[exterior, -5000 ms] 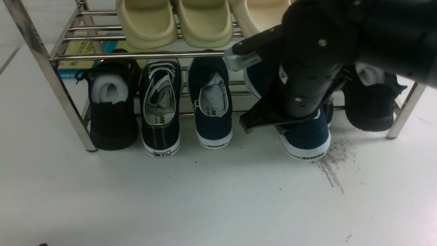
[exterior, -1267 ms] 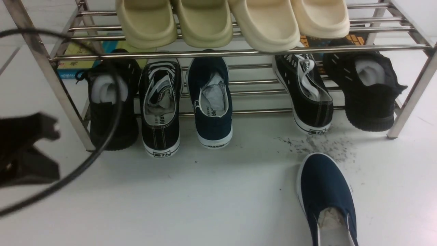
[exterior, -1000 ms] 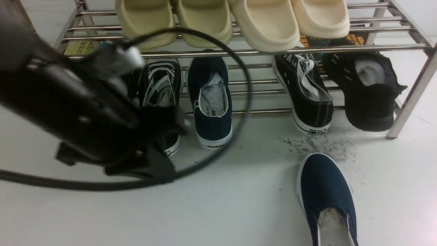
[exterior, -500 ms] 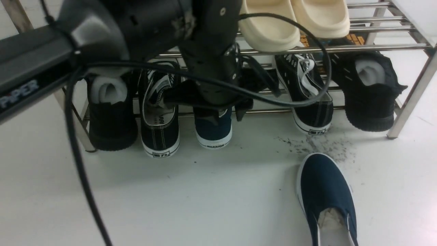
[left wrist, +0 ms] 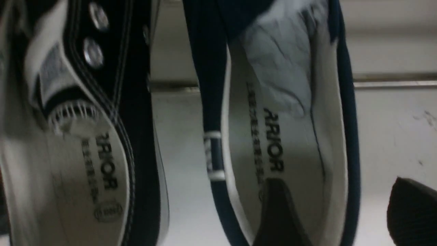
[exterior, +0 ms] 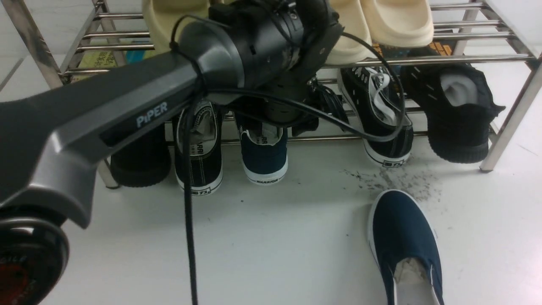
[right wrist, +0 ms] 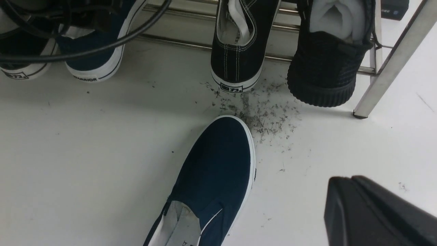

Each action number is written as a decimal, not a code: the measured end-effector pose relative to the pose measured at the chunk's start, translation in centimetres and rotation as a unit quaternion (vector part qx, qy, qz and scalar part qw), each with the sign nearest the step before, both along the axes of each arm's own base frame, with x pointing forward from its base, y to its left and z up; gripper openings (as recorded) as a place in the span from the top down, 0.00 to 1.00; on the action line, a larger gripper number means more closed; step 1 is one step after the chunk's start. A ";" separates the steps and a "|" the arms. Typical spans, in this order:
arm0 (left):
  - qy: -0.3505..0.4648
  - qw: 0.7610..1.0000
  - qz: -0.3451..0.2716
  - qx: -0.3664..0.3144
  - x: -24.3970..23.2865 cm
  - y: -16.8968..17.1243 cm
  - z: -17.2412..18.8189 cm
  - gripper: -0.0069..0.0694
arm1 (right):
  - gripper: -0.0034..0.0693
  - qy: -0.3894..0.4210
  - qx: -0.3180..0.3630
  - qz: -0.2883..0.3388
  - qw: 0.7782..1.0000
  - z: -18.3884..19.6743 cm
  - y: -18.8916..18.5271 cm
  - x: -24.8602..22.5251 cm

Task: Take the shoes off the shelf with your hand on the white table.
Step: 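Grasp a shoe standing on the lower shelf of the shoe rack with the left gripper, then set the held shoe down on the floor in front of the rack with the left gripper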

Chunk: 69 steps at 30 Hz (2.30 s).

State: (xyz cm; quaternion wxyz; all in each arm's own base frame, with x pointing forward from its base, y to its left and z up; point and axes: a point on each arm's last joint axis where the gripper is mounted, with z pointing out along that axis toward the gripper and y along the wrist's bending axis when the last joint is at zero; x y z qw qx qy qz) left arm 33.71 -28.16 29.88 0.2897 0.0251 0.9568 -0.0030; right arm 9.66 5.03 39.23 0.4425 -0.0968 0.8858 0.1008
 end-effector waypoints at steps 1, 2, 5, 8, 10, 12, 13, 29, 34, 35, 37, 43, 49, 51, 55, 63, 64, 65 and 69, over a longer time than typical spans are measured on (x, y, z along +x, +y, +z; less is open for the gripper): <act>-0.005 1.000 -0.002 0.001 0.1 -0.1 -0.1 0.33 | 0.93 0.000 0.000 0.000 1.000 0.0 0.0 0.0; -0.008 1.000 -0.005 0.000 0.3 -0.2 -0.3 0.33 | 0.93 0.000 0.000 0.000 1.000 0.0 0.0 0.0; -0.013 1.000 -0.010 -0.003 0.5 -0.5 -0.6 0.33 | 0.93 0.000 0.000 0.000 1.000 0.0 0.0 0.0; -0.013 1.000 -0.015 -0.001 0.9 -0.9 -1.6 0.33 | 0.92 0.000 0.000 0.000 1.000 0.0 0.0 0.0; -0.011 1.000 -0.016 0.002 1.1 -1.0 -2.1 0.33 | 0.92 0.000 0.000 0.000 1.000 0.0 0.0 0.0; -0.010 1.000 -0.018 0.009 1.3 -1.2 -2.7 0.33 | 0.92 0.000 0.000 0.000 1.000 0.0 0.0 0.0; -0.010 1.000 -0.018 0.019 1.5 -1.3 -3.2 0.34 | 0.91 0.000 0.000 0.000 1.000 0.0 0.0 0.0; 0.028 0.999 -0.027 0.032 -1.9 -1.8 0.3 0.87 | 0.88 0.000 0.000 0.000 1.000 0.0 0.0 0.0; 0.017 0.998 -0.060 -0.021 -6.8 -3.8 4.2 0.87 | 0.87 0.000 0.000 0.000 1.000 0.0 0.0 0.0; 0.016 0.997 -0.069 -0.029 -7.6 -4.2 4.6 0.87 | 0.87 0.000 0.000 0.000 1.000 0.0 0.0 0.0; 0.018 0.996 -0.079 -0.040 -8.9 -4.8 5.1 0.87 | 0.87 0.000 0.000 0.000 1.000 0.0 0.0 0.0; 0.062 0.987 -0.132 -0.062 -14.5 -8.1 4.4 0.87 | 0.86 0.022 -0.016 -0.011 1.000 -0.4 -0.3 -0.2; 0.091 0.987 -0.120 -0.048 -15.7 -8.3 2.4 0.87 | 0.85 0.041 -0.029 -0.019 0.999 -0.7 -0.6 -0.4; 0.096 0.988 -0.114 -0.042 -15.7 -8.2 1.8 0.87 | 0.84 0.044 -0.032 -0.021 0.998 -0.7 -0.6 -0.4; 0.097 0.990 -0.095 -0.026 -16.2 -8.1 0.6 0.87 | 0.84 0.045 -0.032 -0.022 0.998 -0.8 -0.7 -0.4; 0.071 0.997 -0.028 0.019 -16.8 -7.6 -3.2 0.87 | 0.82 0.045 -0.032 -0.021 0.998 -0.8 -0.7 -0.4; 0.068 0.997 -0.023 0.023 -16.7 -7.7 -3.5 0.87 | 0.82 0.044 -0.032 -0.021 0.998 -0.7 -0.6 -0.4; 0.067 0.997 -0.020 0.028 -16.6 -7.8 -4.0 0.87 | 0.82 0.044 -0.031 -0.021 0.998 -0.7 -0.6 -0.4; 0.073 0.996 -0.019 0.041 -16.4 -8.4 -5.7 0.87 | 0.81 0.042 -0.030 -0.020 0.998 -0.7 -0.6 -0.4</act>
